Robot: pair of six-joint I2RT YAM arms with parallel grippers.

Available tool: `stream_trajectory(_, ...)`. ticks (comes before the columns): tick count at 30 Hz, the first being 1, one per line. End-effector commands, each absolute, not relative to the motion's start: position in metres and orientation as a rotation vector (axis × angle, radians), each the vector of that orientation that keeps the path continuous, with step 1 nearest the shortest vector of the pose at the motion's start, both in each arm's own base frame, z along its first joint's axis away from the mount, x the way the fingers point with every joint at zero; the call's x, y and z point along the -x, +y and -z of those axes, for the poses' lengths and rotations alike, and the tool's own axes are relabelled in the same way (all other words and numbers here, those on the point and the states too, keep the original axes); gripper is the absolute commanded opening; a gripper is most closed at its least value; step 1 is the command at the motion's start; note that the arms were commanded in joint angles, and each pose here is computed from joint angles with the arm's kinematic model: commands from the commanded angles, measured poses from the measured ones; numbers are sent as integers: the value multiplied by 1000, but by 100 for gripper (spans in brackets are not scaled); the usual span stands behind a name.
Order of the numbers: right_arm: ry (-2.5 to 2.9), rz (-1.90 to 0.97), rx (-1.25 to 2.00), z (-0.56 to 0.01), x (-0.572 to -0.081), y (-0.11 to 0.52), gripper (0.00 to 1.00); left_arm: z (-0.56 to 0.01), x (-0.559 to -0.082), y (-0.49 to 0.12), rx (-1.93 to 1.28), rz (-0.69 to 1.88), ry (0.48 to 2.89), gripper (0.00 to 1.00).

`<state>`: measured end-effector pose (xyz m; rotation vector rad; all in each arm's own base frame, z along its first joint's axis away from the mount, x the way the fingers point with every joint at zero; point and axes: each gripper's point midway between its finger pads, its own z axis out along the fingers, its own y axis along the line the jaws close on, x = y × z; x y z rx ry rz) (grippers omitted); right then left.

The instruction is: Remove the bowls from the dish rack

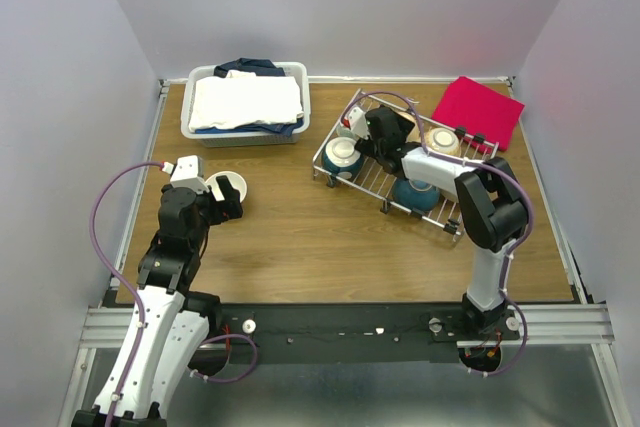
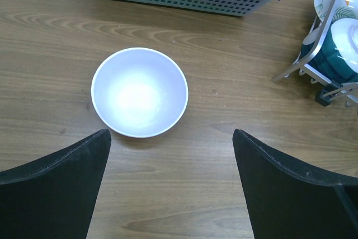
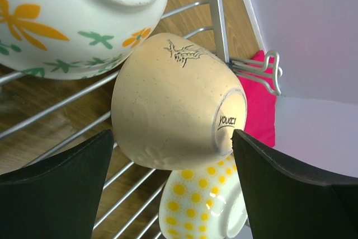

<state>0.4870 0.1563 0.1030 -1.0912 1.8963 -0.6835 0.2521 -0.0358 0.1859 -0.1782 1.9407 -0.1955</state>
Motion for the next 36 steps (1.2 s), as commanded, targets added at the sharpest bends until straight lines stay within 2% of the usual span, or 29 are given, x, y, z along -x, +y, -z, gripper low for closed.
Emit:
stream_trajectory(1, 1926, 664, 1203, -56, -480, 159, 95, -189, -253, -33, 199, 181, 1933, 99)
stream_trajectory(11, 2017, 669, 1226, -30, -476, 141, 100, -189, -253, -32, 207, 177, 1933, 99)
stream_trajectory(27, 1992, 845, 1148, -33, -484, 119, 99, -189, -252, -32, 206, 179, 1933, 99)
stream_trajectory(33, 1969, 907, 1085, -45, -485, 112, 94, -190, -252, -32, 210, 178, 1930, 99)
stream_trajectory(36, 1952, 910, 1067, -54, -487, 114, 87, -190, -252, -32, 212, 177, 1929, 99)
